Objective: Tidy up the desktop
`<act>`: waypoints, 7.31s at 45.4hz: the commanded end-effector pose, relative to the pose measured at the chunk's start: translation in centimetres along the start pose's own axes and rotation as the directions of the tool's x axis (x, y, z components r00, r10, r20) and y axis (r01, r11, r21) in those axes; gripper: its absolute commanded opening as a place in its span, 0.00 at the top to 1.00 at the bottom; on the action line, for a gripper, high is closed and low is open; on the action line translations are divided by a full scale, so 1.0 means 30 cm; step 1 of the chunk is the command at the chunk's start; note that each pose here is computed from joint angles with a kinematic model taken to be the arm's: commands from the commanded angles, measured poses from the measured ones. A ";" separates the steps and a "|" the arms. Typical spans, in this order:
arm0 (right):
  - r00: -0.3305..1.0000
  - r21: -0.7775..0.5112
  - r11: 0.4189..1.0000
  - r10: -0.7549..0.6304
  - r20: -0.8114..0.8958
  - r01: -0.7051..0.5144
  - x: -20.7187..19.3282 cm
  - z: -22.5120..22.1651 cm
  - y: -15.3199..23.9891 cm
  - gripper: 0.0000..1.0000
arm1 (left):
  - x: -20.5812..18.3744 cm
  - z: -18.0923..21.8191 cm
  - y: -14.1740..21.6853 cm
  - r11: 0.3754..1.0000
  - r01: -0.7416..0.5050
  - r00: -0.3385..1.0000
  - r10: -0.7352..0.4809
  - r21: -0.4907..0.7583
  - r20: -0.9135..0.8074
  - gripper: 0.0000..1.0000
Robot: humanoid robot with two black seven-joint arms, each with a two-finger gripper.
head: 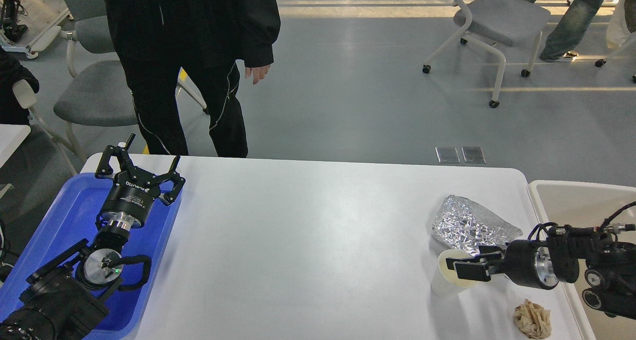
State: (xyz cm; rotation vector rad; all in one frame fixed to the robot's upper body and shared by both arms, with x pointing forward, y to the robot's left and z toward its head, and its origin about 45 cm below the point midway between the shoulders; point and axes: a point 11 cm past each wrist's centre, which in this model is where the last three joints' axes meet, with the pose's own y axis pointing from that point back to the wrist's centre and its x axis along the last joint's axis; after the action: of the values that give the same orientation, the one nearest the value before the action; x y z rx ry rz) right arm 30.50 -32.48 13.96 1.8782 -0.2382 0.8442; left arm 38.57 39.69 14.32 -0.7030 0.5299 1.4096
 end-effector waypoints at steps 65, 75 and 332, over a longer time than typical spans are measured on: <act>0.999 -0.058 0.997 -0.047 0.000 0.046 0.336 0.001 0.301 1.00 | 0.000 0.000 0.000 1.000 0.000 1.000 0.000 0.000 0.000 0.00; 0.996 -0.071 0.994 -0.085 -0.039 0.082 0.494 -0.060 0.444 1.00 | 0.000 0.000 0.000 1.000 0.000 1.000 0.000 0.000 0.000 0.00; -0.473 -0.534 0.567 0.266 0.840 -0.628 0.111 0.443 0.274 0.00 | 0.000 0.000 0.000 1.000 0.000 1.000 0.000 0.000 0.000 0.00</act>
State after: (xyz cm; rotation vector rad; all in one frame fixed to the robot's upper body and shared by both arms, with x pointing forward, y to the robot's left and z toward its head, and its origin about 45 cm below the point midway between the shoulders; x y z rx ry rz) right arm 33.86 -49.67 14.91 2.0365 -2.2484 -0.6322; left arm 38.57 39.70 14.32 -0.7031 0.5299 1.4098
